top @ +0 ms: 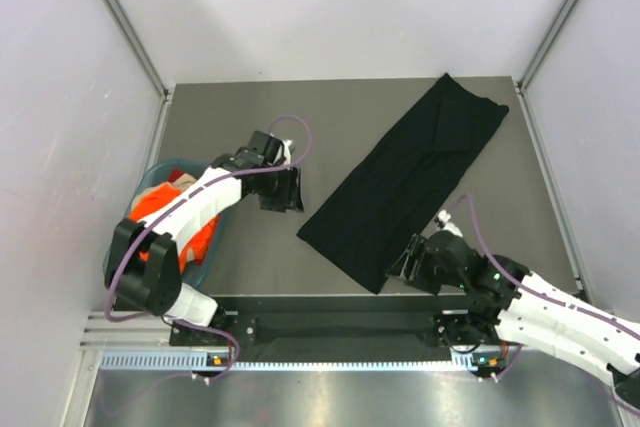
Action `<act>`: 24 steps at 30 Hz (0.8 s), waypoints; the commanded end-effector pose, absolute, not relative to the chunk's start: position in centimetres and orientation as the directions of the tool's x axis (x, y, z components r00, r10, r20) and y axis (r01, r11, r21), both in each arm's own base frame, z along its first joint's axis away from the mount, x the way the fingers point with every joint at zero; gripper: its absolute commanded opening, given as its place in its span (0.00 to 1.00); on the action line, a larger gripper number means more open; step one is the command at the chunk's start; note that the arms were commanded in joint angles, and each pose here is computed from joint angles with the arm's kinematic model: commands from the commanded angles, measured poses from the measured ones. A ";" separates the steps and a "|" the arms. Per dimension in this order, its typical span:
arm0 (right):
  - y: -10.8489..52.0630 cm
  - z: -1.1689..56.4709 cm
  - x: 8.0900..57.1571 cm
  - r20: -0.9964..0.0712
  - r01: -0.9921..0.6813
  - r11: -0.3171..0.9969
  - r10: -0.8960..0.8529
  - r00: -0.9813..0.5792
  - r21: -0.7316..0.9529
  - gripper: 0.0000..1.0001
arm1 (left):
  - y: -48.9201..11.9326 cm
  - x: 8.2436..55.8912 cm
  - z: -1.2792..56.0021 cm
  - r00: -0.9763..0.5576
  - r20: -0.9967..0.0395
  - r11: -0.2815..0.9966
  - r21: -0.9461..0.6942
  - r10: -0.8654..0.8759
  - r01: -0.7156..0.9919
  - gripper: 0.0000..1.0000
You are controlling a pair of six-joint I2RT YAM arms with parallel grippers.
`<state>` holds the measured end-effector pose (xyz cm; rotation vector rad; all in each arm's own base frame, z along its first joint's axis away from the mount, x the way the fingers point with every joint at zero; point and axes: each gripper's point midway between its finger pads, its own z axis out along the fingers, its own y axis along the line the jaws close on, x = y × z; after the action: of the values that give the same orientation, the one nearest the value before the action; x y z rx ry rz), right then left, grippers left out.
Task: Fold and stack the t-shirts
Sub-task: Fold the tshirt
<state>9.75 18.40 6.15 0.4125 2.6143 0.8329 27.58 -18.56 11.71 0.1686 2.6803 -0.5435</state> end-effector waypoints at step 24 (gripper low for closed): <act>22.6 5.2 11.7 -0.092 0.086 0.782 0.180 -0.979 0.617 0.62 | -20.0 27.7 3.4 -0.970 -0.202 0.918 -0.342 0.136 0.200 0.49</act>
<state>11.55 19.21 3.44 0.1398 2.9234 0.7277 26.57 -19.30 3.08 0.2157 2.9420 -0.5047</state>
